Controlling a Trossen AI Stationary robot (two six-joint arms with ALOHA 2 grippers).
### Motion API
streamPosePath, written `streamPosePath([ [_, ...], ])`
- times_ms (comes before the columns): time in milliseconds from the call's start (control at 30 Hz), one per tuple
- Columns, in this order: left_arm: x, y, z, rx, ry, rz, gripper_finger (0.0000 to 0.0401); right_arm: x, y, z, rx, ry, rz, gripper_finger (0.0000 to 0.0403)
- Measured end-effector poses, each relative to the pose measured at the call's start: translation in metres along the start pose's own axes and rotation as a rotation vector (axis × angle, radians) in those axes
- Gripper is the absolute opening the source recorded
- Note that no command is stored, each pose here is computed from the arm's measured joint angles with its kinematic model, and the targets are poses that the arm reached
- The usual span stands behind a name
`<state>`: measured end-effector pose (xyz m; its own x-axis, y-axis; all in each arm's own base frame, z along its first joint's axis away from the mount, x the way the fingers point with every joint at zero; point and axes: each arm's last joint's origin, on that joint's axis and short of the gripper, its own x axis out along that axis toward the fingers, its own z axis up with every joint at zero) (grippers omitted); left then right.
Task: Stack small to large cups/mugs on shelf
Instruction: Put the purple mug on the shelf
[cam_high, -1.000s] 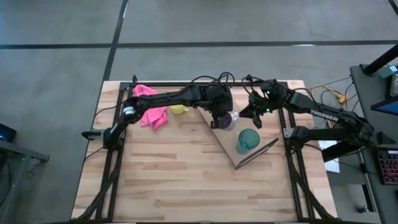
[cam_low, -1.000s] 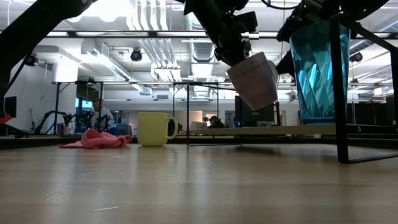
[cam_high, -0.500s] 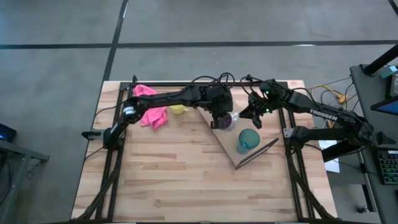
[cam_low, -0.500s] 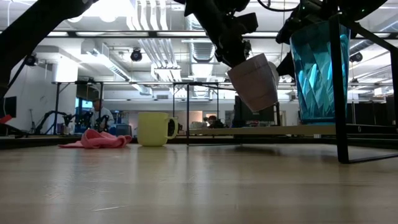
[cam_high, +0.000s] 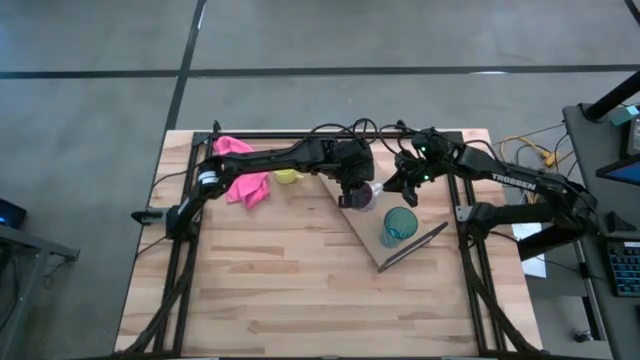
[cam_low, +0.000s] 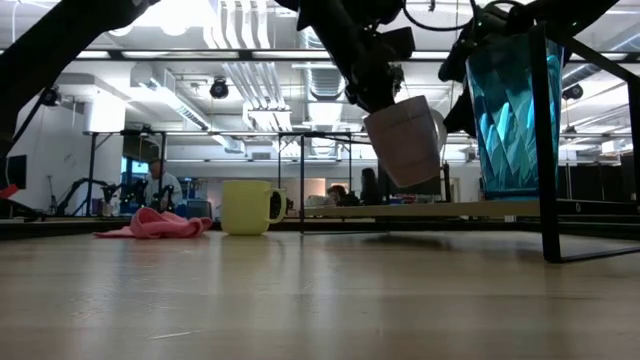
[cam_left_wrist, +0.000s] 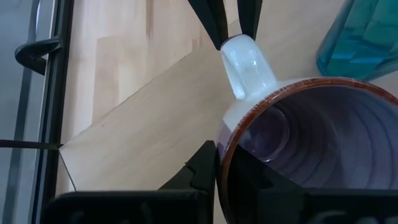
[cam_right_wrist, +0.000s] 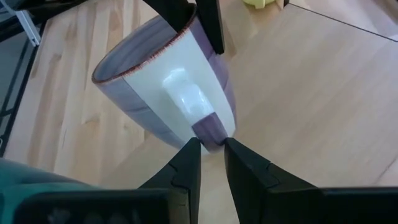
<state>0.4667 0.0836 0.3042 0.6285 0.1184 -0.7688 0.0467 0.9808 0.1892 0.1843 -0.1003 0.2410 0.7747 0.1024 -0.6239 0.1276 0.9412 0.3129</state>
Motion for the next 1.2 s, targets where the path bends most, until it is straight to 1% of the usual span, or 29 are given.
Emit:
streamPosePath([
  [233,0.001,0.0,-0.001,-0.003,0.009,0.001,0.0009,0.001,-0.001,0.002,0.007,-0.013,-0.001,0.0064],
  [633,0.004,0.0,-0.004,-0.005,0.012,-0.007,0.0009,0.011,-0.006,-0.004,0.049,0.04,0.009,0.0063],
  [800,0.014,-0.001,-0.008,-0.053,0.008,-0.008,0.0009,0.014,-0.007,-0.006,0.063,0.064,0.004,0.0063],
  [967,0.02,-0.003,-0.013,-0.056,0.021,-0.02,0.0008,0.016,-0.009,-0.007,0.068,0.076,0.005,0.0063],
  [1200,0.022,-0.002,-0.012,-0.057,0.008,-0.023,0.0008,0.02,-0.011,-0.011,0.078,0.098,0.01,0.0063],
])
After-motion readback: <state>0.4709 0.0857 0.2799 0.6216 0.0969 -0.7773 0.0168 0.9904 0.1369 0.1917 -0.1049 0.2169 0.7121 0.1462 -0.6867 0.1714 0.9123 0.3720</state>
